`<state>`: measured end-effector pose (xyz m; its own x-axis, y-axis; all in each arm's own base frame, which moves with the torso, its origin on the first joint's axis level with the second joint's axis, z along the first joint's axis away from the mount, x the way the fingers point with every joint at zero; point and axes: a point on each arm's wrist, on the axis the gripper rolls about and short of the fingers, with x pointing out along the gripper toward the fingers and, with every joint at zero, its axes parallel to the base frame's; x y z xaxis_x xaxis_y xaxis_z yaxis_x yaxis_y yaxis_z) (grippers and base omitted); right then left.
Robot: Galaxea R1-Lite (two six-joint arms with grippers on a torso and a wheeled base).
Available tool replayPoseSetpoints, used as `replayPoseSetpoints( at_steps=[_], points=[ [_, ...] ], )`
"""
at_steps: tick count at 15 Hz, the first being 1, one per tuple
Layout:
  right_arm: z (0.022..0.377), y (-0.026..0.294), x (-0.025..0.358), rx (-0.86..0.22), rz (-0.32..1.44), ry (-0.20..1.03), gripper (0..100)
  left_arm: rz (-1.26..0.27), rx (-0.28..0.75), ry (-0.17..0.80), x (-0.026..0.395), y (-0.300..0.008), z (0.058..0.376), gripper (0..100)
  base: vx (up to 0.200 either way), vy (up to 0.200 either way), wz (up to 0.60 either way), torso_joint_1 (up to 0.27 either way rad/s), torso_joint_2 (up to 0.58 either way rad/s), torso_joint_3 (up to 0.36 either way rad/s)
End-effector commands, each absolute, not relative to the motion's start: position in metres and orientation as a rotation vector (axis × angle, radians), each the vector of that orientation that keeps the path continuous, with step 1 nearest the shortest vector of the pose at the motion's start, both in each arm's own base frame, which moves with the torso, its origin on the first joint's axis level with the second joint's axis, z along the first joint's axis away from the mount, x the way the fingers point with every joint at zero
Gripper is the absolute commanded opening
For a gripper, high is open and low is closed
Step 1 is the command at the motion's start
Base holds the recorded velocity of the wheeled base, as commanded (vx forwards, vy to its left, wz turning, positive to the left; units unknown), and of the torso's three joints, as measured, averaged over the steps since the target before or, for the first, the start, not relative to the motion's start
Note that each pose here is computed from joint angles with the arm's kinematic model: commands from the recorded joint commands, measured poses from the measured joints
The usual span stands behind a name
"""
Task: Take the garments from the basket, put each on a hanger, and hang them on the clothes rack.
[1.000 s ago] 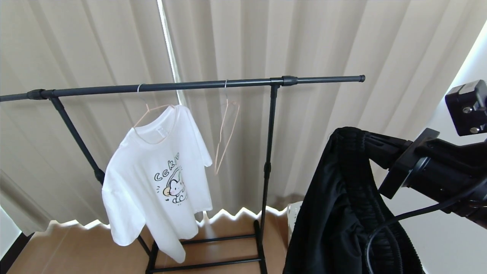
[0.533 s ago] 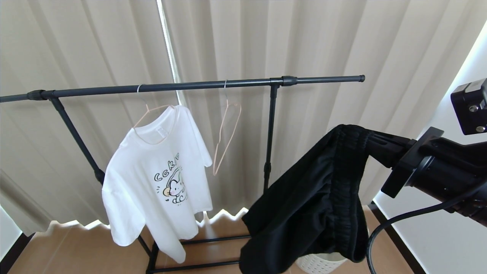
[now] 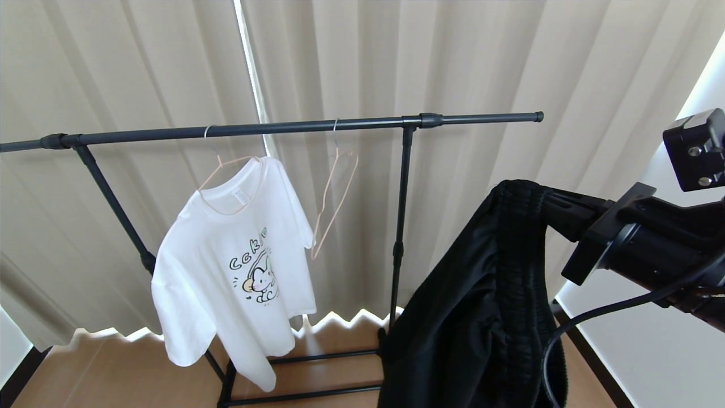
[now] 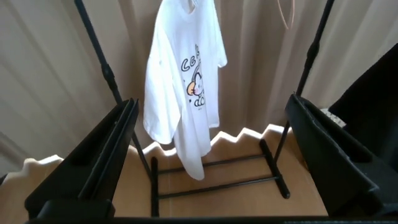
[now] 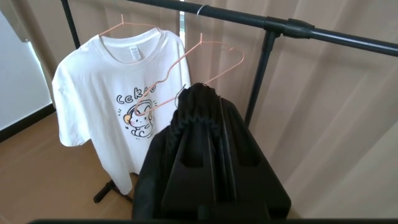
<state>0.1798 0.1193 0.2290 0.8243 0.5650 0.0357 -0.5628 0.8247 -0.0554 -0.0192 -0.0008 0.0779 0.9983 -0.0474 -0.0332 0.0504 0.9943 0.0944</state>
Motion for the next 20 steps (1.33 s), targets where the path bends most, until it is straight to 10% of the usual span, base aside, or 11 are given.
replayPoseSetpoints(
  at_steps=[1,8,13,20],
  points=[
    [0.225,0.122,0.184,-0.050,0.602,-0.030,0,-0.090,0.103,0.239,-0.003,-0.001,0.080,100,0.000,0.000,0.00,0.000,0.00,0.000],
    [0.212,0.167,0.252,-0.080,0.568,0.077,0,-0.532,0.274,0.477,0.019,-0.010,0.080,100,0.000,0.000,0.00,0.000,0.00,0.000],
    [0.209,0.181,0.259,0.029,0.547,0.215,0,-0.597,0.089,0.482,0.077,-0.045,0.146,100,0.000,0.000,0.00,0.000,0.00,0.000],
    [0.222,0.205,0.258,0.106,0.392,0.282,0,-0.655,-0.004,0.525,0.181,-0.146,0.129,100,0.000,0.000,0.00,0.000,0.00,0.000]
  ],
)
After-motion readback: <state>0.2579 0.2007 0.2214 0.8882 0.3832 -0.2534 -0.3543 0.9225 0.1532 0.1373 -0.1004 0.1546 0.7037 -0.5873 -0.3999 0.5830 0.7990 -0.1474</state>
